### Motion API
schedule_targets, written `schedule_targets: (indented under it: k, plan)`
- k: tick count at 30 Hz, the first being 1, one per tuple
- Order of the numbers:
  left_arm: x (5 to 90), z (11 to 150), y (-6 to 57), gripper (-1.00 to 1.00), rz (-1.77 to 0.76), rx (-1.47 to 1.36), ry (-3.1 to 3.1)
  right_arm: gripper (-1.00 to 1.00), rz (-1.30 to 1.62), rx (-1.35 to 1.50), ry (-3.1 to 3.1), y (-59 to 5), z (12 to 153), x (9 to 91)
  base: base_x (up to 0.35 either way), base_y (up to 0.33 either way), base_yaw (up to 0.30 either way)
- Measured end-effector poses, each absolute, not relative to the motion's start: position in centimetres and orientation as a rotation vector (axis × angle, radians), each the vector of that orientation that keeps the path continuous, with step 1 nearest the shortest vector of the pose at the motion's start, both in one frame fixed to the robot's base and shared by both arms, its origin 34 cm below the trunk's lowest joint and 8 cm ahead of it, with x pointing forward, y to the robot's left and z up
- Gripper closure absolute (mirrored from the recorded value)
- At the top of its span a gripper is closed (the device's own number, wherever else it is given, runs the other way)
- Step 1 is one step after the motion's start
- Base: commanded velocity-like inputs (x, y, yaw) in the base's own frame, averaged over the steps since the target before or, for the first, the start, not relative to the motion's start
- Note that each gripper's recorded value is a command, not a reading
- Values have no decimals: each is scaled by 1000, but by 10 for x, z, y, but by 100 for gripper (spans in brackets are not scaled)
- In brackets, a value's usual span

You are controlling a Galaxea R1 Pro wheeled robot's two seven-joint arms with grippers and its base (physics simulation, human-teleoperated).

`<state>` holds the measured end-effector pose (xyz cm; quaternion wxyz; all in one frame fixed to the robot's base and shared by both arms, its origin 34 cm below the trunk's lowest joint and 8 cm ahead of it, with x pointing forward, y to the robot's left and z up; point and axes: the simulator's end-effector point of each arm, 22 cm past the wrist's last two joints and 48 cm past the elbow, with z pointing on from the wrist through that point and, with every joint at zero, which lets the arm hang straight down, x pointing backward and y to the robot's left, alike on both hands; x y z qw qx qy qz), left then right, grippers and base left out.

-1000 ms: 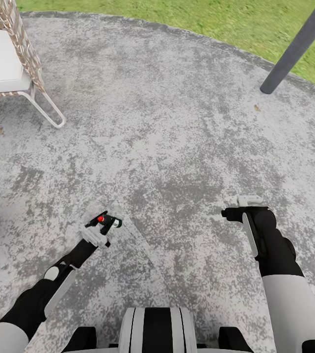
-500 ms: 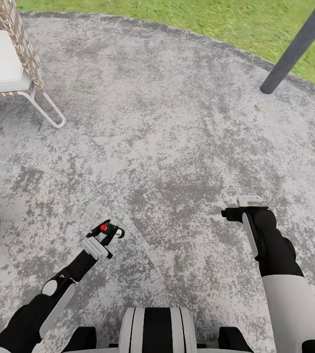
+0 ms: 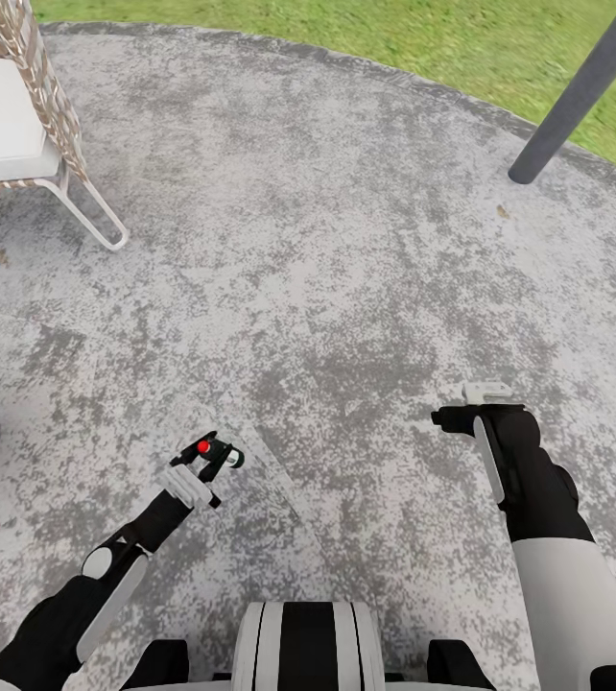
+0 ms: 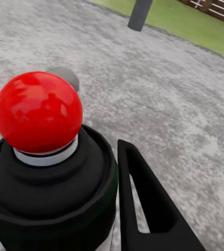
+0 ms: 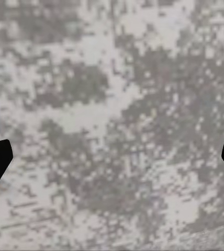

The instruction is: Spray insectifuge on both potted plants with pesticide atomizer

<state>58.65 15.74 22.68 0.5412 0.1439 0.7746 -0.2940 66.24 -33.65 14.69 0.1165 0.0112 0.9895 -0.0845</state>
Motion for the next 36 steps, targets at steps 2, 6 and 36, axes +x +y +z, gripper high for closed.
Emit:
schedule_targets:
  k: [2,6,36]
  plan:
    - [586,225,156,100,-701,335,1844,-100,-251,33,2897,-337,147,662,0,0,0]
    - [581,226,154,100,-710,340,1842,-100,-260,48,2897,-341,149,663,0,0,0]
    - [485,212,140,100,-832,379,1972,-100,-301,71,2883,-353,153,664,0,0,112]
